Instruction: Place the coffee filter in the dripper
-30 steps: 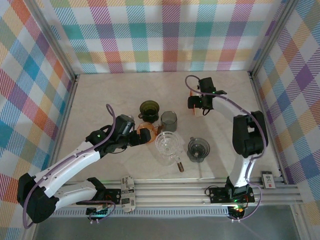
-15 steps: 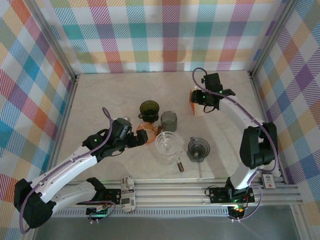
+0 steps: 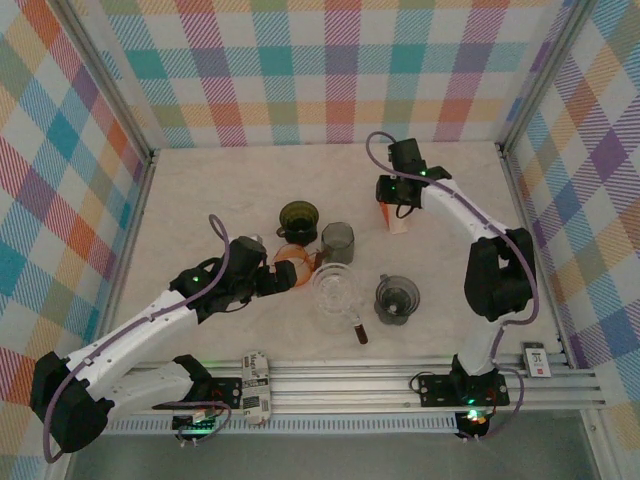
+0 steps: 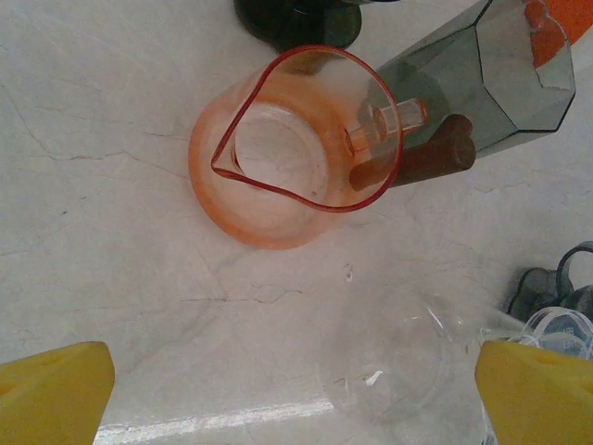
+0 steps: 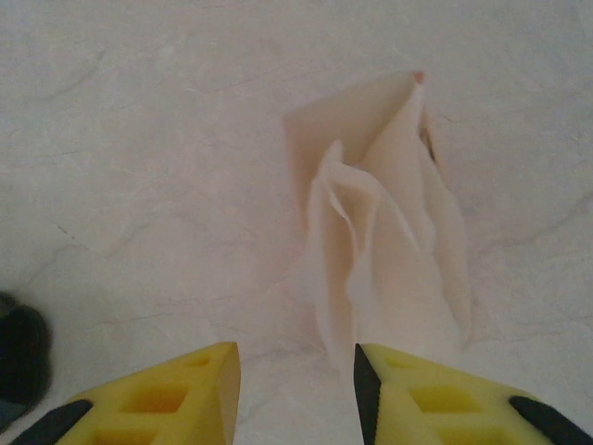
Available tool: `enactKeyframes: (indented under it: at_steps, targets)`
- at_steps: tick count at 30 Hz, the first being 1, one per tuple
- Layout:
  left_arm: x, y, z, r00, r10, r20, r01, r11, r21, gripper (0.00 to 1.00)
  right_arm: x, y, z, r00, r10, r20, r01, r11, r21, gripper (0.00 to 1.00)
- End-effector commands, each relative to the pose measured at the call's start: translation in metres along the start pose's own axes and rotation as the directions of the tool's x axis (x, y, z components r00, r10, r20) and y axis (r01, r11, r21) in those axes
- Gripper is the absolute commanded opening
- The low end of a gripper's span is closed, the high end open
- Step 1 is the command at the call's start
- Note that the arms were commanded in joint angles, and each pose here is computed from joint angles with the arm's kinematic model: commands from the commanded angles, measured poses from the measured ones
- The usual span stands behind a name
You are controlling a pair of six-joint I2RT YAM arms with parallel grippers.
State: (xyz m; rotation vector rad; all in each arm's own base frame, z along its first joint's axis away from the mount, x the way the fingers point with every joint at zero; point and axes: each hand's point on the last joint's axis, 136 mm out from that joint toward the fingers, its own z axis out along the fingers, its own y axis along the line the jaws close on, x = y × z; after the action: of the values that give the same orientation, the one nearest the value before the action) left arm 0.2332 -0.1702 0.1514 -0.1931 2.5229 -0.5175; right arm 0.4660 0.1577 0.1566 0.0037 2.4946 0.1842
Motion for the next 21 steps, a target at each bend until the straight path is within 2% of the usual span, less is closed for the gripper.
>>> enactKeyframes:
  at_steps: [1,13,21]
  targets:
    - [-0.002,0.006,0.004,1.000,0.009,0.014,-0.008,1.000,-0.024,1.00,0.000,0.002,0.005,0.998,-0.065,-0.017,0.066,0.997,0.047,0.38]
    - [-0.001,0.010,0.007,1.000,0.005,0.006,-0.005,0.999,-0.035,1.00,-0.003,-0.002,0.026,0.987,-0.146,-0.061,0.153,0.977,0.151,0.33]
    - [-0.002,0.010,0.007,1.000,0.003,0.004,-0.003,0.999,-0.037,1.00,-0.003,-0.001,0.036,0.982,-0.173,-0.073,0.183,0.968,0.171,0.32]
